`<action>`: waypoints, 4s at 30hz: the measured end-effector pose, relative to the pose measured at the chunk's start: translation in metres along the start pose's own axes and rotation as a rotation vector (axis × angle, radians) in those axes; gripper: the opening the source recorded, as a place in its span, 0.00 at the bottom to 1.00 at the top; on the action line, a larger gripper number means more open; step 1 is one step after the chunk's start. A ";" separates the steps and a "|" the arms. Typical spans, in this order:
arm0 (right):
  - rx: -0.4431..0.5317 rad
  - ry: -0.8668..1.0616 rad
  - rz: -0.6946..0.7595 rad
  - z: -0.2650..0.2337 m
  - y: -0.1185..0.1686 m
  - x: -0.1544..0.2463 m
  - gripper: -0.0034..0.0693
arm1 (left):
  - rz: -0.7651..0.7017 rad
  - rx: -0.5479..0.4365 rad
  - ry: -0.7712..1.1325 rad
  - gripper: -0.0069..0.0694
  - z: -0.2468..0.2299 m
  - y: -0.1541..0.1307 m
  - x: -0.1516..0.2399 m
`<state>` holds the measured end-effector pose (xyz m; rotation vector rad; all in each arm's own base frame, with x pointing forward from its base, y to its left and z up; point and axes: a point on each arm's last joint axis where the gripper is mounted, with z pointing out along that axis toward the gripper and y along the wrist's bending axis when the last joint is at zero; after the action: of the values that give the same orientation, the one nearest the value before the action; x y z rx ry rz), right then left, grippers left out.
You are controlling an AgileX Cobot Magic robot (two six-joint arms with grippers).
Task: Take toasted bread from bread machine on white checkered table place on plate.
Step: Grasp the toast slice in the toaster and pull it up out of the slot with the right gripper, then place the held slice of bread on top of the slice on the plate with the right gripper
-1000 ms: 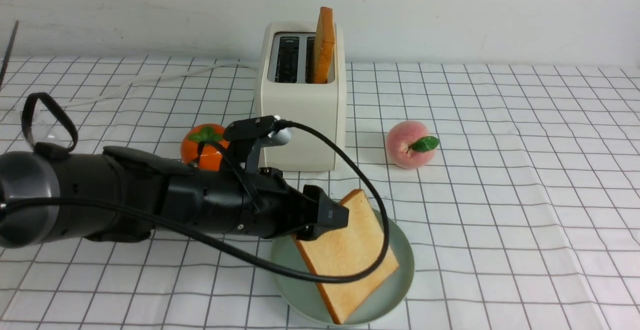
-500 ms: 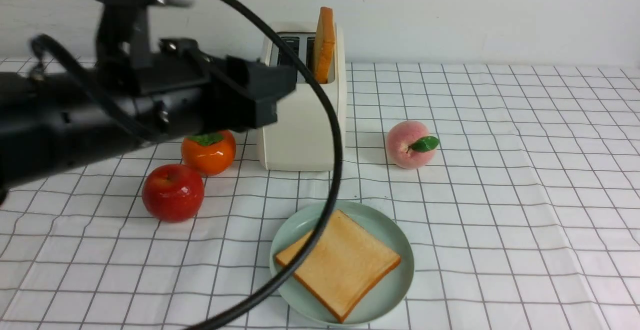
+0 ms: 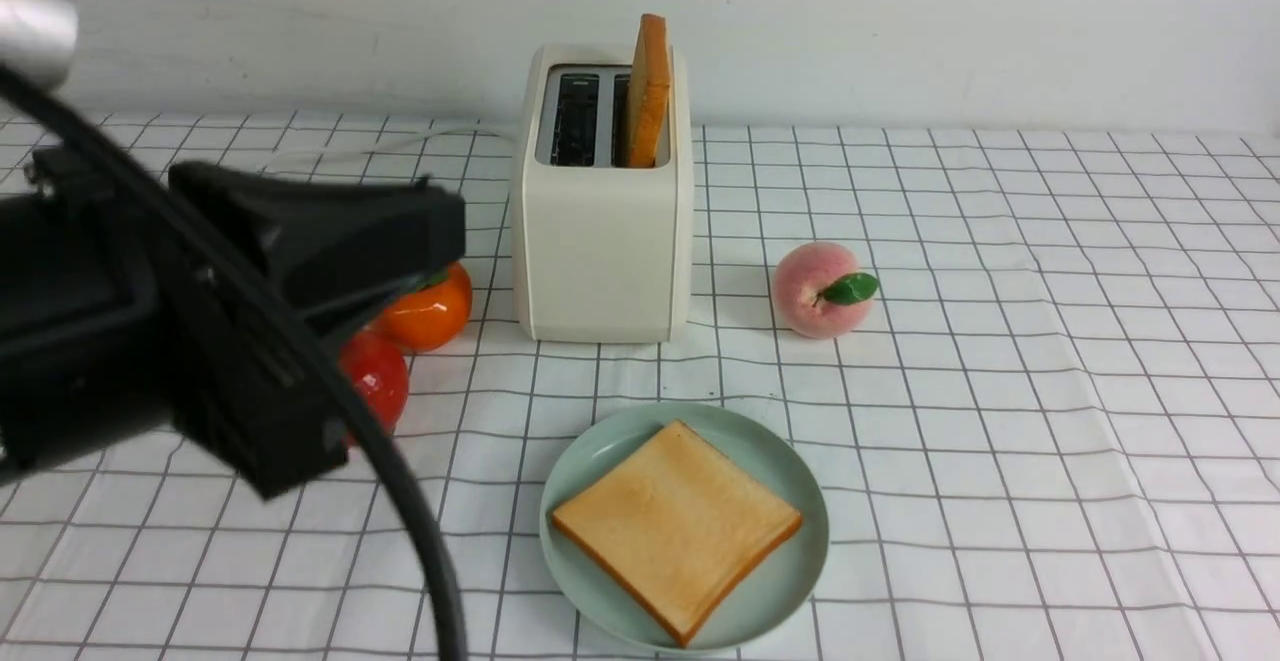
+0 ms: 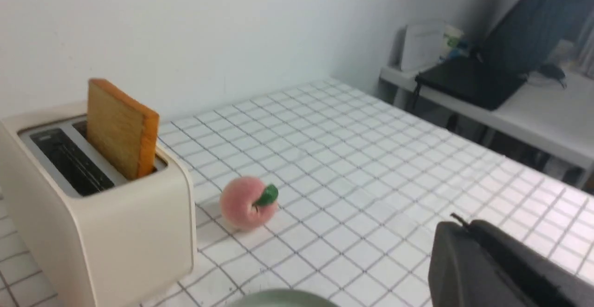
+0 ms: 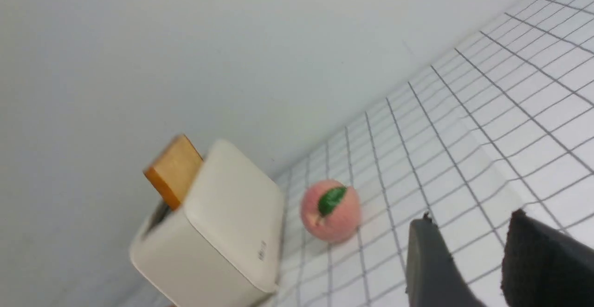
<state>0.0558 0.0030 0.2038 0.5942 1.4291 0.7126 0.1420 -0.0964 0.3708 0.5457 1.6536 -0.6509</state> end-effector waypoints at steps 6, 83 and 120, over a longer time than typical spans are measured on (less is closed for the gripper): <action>-0.009 0.279 -0.070 0.000 0.049 -0.025 0.28 | -0.067 0.009 0.102 0.07 -0.006 -0.003 0.011; -0.152 0.662 -0.733 0.353 0.302 -0.027 0.20 | -0.027 -0.072 0.168 0.07 -0.007 0.005 0.017; -0.360 1.140 -0.329 0.231 0.148 0.098 0.20 | -0.035 -0.019 0.246 0.07 -0.008 0.000 0.024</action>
<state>0.2738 0.1869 0.2636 -0.4343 2.2738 1.0701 0.1320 -0.0913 0.3486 0.6029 1.9011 -0.6114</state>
